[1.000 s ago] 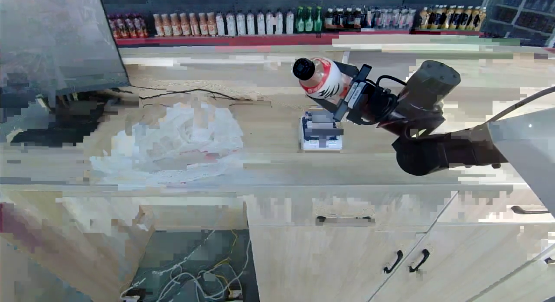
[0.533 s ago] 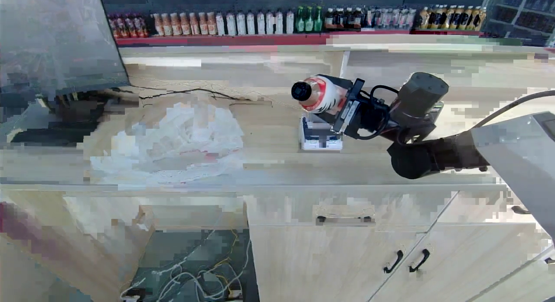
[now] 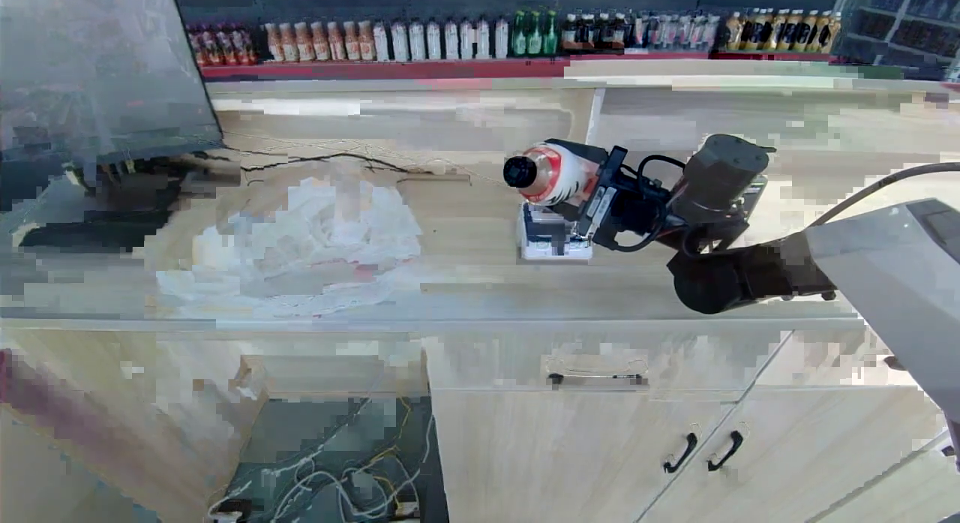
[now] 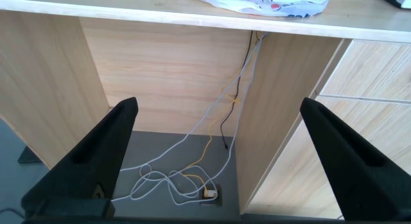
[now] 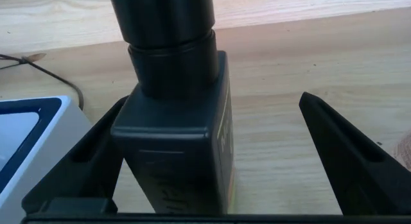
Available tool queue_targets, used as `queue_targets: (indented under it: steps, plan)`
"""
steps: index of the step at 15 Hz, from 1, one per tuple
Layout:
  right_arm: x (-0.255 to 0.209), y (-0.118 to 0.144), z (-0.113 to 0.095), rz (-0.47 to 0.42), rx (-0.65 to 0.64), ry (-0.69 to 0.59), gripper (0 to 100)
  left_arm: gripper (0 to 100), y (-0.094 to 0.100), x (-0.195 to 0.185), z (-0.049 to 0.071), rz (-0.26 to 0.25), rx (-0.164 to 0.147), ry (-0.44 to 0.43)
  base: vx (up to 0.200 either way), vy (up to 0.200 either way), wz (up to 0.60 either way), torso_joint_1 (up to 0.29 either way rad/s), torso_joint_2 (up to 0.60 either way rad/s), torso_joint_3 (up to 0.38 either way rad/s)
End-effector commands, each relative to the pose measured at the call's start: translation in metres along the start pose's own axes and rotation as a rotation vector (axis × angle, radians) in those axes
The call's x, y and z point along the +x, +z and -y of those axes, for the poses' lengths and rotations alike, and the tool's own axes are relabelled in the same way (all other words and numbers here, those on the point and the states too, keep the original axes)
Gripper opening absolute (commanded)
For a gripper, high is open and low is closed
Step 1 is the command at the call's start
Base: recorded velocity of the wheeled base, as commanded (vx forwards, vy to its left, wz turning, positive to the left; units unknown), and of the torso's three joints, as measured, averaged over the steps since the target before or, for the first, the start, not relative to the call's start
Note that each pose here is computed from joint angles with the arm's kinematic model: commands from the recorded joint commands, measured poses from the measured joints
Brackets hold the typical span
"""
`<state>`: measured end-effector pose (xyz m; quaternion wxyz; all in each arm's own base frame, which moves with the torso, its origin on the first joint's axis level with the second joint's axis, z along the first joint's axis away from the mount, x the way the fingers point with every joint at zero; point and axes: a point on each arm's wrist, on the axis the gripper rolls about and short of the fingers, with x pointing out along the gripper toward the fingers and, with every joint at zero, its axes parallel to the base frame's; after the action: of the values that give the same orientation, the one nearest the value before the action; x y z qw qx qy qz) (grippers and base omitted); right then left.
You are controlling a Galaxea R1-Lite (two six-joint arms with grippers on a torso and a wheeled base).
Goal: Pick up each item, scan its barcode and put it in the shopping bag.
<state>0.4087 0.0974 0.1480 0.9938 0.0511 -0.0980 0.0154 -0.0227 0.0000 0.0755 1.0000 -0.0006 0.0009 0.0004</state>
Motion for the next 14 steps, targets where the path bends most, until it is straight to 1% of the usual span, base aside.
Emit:
queue_targets:
  steps: [1, 8, 9, 14]
  plan:
    - [0.0013, -0.0064, 0.0009, -0.012, 0.003, -0.003, 100, 100, 0.0000, 0.0000, 0.0000, 0.000, 0.000, 0.001, 0.000, 0.000, 0.00, 0.000, 0.00, 0.000]
    - [0.0042, -0.0097, -0.0001, -0.010, 0.022, -0.009, 100, 100, 0.0000, 0.0000, 0.0000, 0.000, 0.000, 0.001, 0.000, 0.000, 0.00, 0.000, 0.00, 0.000]
    - [0.0044, -0.0094, -0.0001, -0.008, 0.023, -0.009, 0, 100, 0.0000, 0.0000, 0.0000, 0.000, 0.000, 0.001, 0.000, 0.000, 0.00, 0.000, 0.00, 0.000]
    - [0.0050, -0.0085, 0.0032, -0.001, 0.023, -0.022, 0, 100, 0.0000, 0.0000, 0.0000, 0.000, 0.000, 0.001, 0.000, 0.000, 0.00, 0.000, 0.00, 0.000]
